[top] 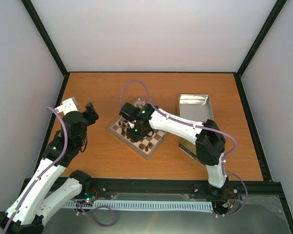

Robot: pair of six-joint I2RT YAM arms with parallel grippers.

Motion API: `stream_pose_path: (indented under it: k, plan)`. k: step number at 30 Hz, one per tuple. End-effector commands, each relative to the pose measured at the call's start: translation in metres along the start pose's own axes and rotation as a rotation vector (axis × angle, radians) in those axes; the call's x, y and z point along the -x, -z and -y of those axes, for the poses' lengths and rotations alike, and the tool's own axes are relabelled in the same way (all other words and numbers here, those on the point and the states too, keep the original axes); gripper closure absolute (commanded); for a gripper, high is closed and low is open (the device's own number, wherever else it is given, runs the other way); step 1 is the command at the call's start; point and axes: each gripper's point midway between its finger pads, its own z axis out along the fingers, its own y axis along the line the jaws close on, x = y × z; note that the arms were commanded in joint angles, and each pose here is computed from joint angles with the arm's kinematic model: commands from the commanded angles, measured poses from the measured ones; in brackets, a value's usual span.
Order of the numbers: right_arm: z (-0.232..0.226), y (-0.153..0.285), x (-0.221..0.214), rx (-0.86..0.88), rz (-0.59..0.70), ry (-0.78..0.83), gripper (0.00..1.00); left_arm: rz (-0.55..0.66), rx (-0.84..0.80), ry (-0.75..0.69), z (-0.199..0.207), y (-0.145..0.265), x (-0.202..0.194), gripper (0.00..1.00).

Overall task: Set up the chess pieces on the board
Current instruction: Place the chess piece on the chessboard.

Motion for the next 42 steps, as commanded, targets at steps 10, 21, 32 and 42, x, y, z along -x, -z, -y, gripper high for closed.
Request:
stream_pose_path:
  k: [10, 21, 32, 42]
  plan:
    - [-0.005, -0.029, -0.010, -0.080, -0.137, 0.087, 0.91, 0.158, 0.054, 0.121, -0.029, 0.032, 0.031, 0.17]
    - [0.006, -0.046, -0.013, -0.157, -0.166, 0.100, 0.90, 0.145, 0.050, 0.116, -0.028, 0.029, 0.028, 0.17]
    - [-0.003, -0.043, -0.011, -0.112, -0.161, 0.096, 0.77, 0.140, 0.049, 0.112, -0.027, 0.028, 0.026, 0.17]
    - [-0.009, -0.035, -0.004, -0.075, -0.124, 0.083, 0.78, 0.134, 0.047, 0.107, -0.026, 0.027, 0.025, 0.17]
